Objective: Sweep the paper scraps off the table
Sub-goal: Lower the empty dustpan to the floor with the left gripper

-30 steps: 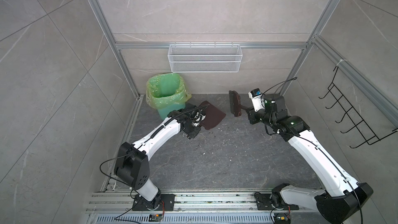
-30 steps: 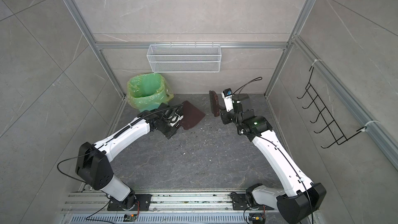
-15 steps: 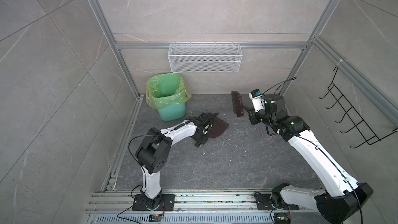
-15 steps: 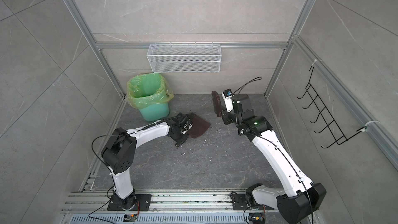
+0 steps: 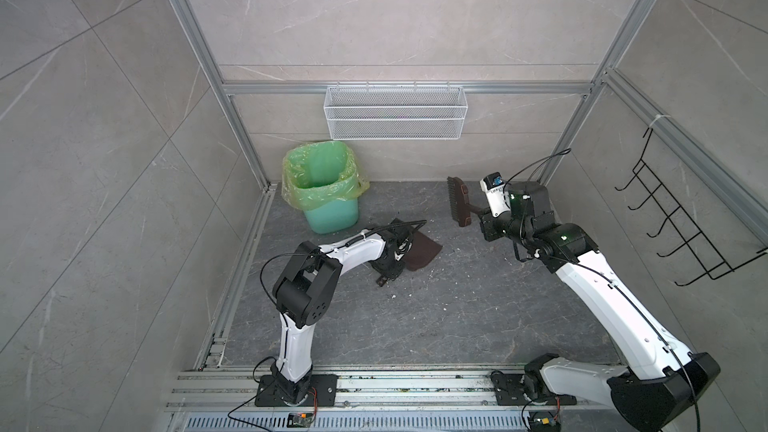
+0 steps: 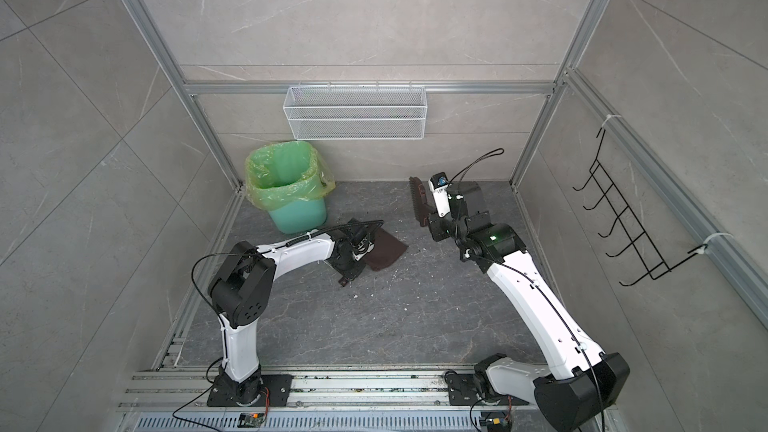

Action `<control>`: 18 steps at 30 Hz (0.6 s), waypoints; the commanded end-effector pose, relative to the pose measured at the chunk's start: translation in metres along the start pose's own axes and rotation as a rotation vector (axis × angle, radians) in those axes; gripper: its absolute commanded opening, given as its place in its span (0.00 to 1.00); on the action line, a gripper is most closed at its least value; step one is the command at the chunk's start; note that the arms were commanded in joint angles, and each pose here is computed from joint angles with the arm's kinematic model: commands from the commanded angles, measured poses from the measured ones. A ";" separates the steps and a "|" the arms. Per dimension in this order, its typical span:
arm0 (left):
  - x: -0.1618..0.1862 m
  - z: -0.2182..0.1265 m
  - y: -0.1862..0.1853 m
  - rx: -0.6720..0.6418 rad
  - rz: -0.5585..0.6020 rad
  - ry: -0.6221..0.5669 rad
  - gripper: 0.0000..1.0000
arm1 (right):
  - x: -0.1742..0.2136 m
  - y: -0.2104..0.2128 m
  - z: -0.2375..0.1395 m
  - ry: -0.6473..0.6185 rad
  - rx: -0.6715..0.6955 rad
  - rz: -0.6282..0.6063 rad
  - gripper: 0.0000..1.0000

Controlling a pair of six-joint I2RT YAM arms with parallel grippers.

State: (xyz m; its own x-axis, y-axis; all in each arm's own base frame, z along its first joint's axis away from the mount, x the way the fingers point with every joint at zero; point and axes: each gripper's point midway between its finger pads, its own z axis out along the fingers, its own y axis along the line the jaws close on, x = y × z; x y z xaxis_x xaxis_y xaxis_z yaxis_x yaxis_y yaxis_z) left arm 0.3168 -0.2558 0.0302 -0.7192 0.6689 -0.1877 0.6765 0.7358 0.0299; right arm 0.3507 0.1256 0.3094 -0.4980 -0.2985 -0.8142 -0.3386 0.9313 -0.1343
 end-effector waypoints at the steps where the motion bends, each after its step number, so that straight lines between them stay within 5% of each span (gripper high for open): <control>1: -0.001 -0.007 -0.001 0.009 0.037 0.008 0.00 | -0.016 -0.006 -0.013 -0.056 0.019 -0.010 0.00; 14: 0.003 -0.017 0.002 -0.008 0.090 0.033 0.01 | -0.013 -0.004 -0.010 -0.048 0.012 -0.007 0.00; 18: 0.003 -0.023 0.001 -0.005 0.099 0.022 0.21 | -0.013 -0.002 -0.008 -0.048 0.004 -0.003 0.00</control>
State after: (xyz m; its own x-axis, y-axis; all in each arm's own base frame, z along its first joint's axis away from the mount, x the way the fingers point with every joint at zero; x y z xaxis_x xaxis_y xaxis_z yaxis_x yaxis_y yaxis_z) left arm 0.3072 -0.2475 0.0317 -0.6757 0.7259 -0.1285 0.7281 0.6844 0.0379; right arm 0.3506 0.1257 0.3094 -0.4966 -0.3020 -0.8137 -0.3411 0.9300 -0.1370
